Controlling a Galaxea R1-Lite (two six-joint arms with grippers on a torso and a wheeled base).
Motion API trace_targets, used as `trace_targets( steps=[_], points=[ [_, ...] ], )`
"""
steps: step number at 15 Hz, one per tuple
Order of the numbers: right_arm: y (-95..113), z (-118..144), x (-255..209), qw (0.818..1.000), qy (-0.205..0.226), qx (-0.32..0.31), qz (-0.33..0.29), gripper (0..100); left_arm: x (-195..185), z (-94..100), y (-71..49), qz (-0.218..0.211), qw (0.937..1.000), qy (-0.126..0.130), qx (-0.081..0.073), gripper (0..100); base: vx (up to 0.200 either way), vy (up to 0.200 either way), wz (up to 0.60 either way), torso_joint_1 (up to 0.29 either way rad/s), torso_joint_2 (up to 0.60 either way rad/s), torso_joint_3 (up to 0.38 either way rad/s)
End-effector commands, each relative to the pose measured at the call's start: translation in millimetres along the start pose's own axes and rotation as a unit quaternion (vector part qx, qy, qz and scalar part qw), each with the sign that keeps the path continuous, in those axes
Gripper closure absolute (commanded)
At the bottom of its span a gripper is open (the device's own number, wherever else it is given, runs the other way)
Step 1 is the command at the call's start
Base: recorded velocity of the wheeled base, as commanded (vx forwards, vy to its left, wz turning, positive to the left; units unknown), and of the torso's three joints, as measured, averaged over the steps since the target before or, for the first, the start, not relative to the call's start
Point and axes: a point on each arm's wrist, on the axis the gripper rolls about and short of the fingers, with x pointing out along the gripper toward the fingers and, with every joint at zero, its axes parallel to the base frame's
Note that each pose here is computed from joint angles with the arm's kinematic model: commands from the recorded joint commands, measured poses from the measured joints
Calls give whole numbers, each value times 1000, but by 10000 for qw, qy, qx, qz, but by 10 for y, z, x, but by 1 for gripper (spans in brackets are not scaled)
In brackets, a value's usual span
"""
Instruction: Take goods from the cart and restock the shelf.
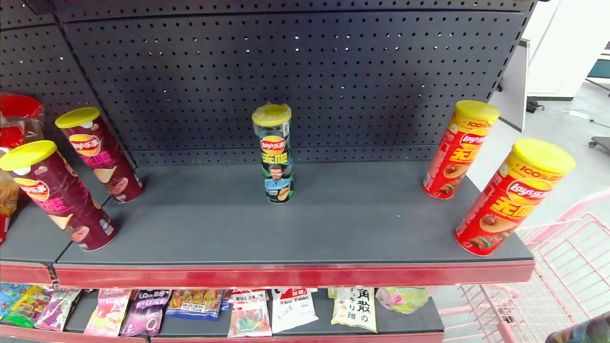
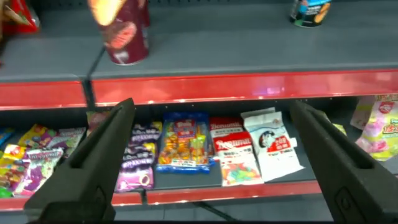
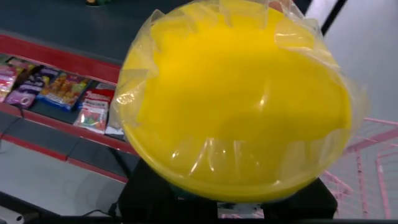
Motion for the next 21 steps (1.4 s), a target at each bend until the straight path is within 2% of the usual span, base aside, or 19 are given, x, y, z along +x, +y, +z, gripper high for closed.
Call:
trace_targets(
  steps=[1,6,10,15,16,17,19,20,21],
  points=[
    [10,-48,-33,10000,-75,-2,65,100,1,0,0,-10,10000,4,1,0,0,200,0,2,7,2],
    [15,-74,-48,9999,-100,-11,78,100,1,0,0,-3,10000,4,1,0,0,0,0,0,0,0],
    [15,-77,-48,9999,-85,-2,80,100,1,0,0,-3,10000,4,-6,0,200,0,0,-6,-1,2],
    [26,-102,-48,9996,-89,-10,249,100,1,0,0,-3,10000,4,-29,0,0,0,0,0,0,0],
    [30,-110,-43,9994,-91,-10,334,100,3,4,1,-3,10000,27,-15,0,0,0,0,0,0,0],
    [33,-102,-40,9990,-109,-11,424,100,43,10,3,-36,9996,288,-17,0,0,0,0,0,0,0],
    [41,-86,-36,9979,-127,-11,638,100,69,23,4,19,9989,457,68,0,0,0,0,0,0,0],
    [41,-75,-26,9975,-110,-9,694,100,76,31,3,-59,9987,494,81,0,0,0,0,0,0,0],
    [40,-67,-10,9975,-66,-3,707,100,66,190,3,-316,9989,351,78,0,0,0,0,0,0,0]
  ],
)
